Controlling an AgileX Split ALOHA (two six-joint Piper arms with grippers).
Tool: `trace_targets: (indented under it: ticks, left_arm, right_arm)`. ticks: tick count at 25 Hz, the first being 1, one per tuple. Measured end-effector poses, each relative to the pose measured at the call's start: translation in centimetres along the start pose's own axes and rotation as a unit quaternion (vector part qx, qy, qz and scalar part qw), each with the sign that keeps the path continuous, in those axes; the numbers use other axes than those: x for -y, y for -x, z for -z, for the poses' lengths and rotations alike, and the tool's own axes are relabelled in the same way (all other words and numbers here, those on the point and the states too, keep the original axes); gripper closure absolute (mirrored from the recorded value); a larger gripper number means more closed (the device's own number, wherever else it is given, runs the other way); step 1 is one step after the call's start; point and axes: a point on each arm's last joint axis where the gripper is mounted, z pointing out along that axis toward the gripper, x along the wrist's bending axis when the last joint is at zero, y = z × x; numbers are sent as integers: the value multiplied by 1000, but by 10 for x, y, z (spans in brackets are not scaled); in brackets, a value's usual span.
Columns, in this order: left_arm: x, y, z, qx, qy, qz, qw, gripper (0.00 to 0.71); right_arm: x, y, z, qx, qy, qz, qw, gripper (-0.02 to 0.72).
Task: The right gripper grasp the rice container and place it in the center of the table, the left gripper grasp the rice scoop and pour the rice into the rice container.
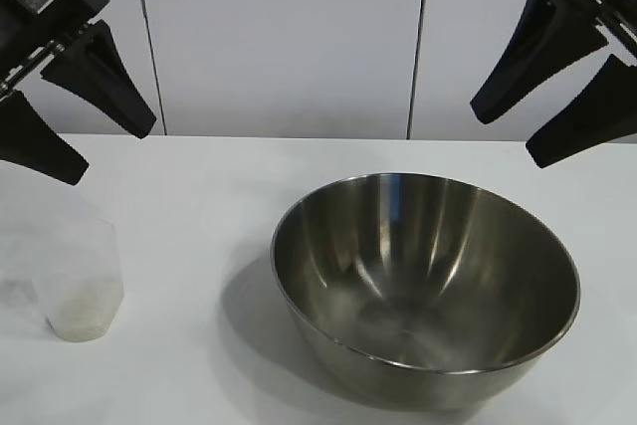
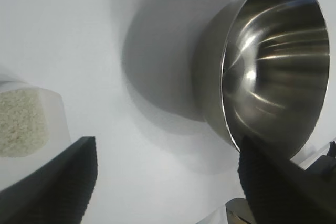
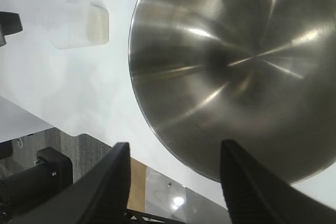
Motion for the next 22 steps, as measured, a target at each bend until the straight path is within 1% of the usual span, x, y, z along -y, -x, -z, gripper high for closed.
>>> trace_targets:
  ticks: [6, 8, 9, 10, 12, 13, 15, 17, 19, 22]
  left_arm:
    - [0, 0, 0, 0, 0, 0, 1000, 169]
    - [0, 0, 0, 0, 0, 0, 1000, 169]
    - [0, 0, 0, 0, 0, 0, 1000, 169]
    - [0, 0, 0, 0, 0, 0, 1000, 169]
    - [0, 0, 0, 0, 0, 0, 1000, 169]
    - [0, 0, 0, 0, 0, 0, 1000, 169]
    - [0, 0, 0, 0, 0, 0, 1000, 169]
    - [0, 0, 0, 0, 0, 0, 1000, 169]
    - [0, 0, 0, 0, 0, 0, 1000, 169]
    - [0, 0, 0, 0, 0, 0, 1000, 169]
  right_arm:
    - [0, 0, 0, -1, -1, 3, 1000, 348]
    - [-2, -2, 4, 5, -1, 17, 1000, 348]
    - [-4, -3, 8, 12, -2, 28, 1000, 348]
    - [-7, -4, 13, 23, 1, 41, 999, 348]
    - [-15, -4, 26, 55, 9, 63, 996, 348]
    - [-17, 1, 31, 79, 12, 70, 994, 348]
    - [-19, 11, 36, 120, 9, 65, 991, 348]
    - [-19, 22, 34, 149, -4, 54, 987, 348]
    - [-20, 33, 22, 159, -23, 45, 986, 348]
    - [-27, 48, 2, 167, -29, 32, 985, 348]
